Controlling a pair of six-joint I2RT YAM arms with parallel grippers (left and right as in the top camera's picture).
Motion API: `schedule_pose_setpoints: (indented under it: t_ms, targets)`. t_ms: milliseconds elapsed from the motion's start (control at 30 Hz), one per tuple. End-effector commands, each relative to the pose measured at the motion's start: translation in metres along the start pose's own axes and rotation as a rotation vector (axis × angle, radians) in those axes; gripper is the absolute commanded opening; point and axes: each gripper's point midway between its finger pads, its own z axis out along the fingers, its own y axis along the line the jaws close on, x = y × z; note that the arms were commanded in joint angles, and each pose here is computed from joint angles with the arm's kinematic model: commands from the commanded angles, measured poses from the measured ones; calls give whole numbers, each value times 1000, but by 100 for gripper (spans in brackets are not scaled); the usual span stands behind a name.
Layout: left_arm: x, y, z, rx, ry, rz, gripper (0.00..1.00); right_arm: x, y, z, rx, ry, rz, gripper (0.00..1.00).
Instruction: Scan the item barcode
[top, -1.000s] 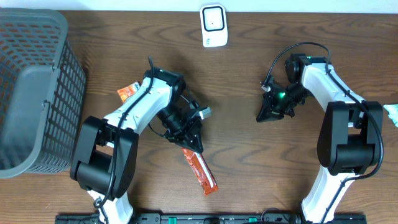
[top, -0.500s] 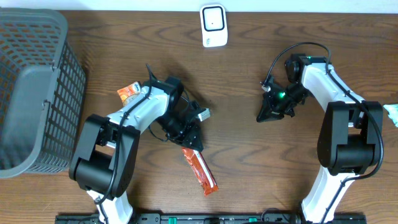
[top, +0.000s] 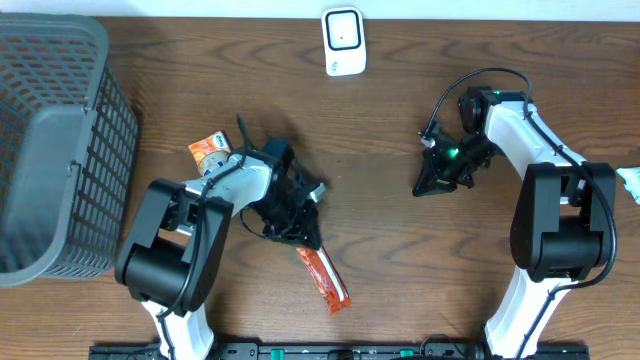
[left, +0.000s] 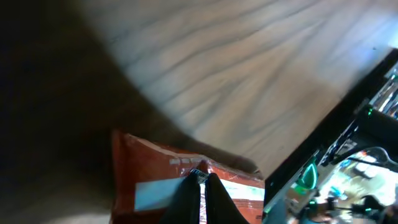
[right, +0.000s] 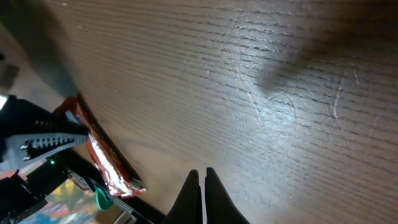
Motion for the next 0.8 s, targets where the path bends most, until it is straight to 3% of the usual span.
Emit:
schedule_pose_setpoints:
  t_ms: [0, 300, 367, 500, 633, 733, 767]
  targets:
    - [15, 30, 6, -115, 37, -174, 8, 1, 8, -7, 0, -20, -12, 1]
    - [40, 59, -11, -223, 78, -309, 7, 2, 11, -5, 1, -13, -21, 1]
    - [30, 54, -21, -220, 34, -282, 8, 2, 13, -4, 3, -9, -29, 1]
    - [-8, 18, -69, -216, -168, -147, 7, 7, 22, -1, 7, 9, -48, 14]
    - [-27, -25, -122, -211, -366, -9, 7, 17, 36, -2, 0, 31, -67, 20]
    - [-29, -55, -162, -228, -506, 82, 8, 28, 58, -3, -50, 52, -89, 37]
    - [-25, -70, -188, -256, -604, 135, 8, 42, 85, -4, -148, 90, -128, 59]
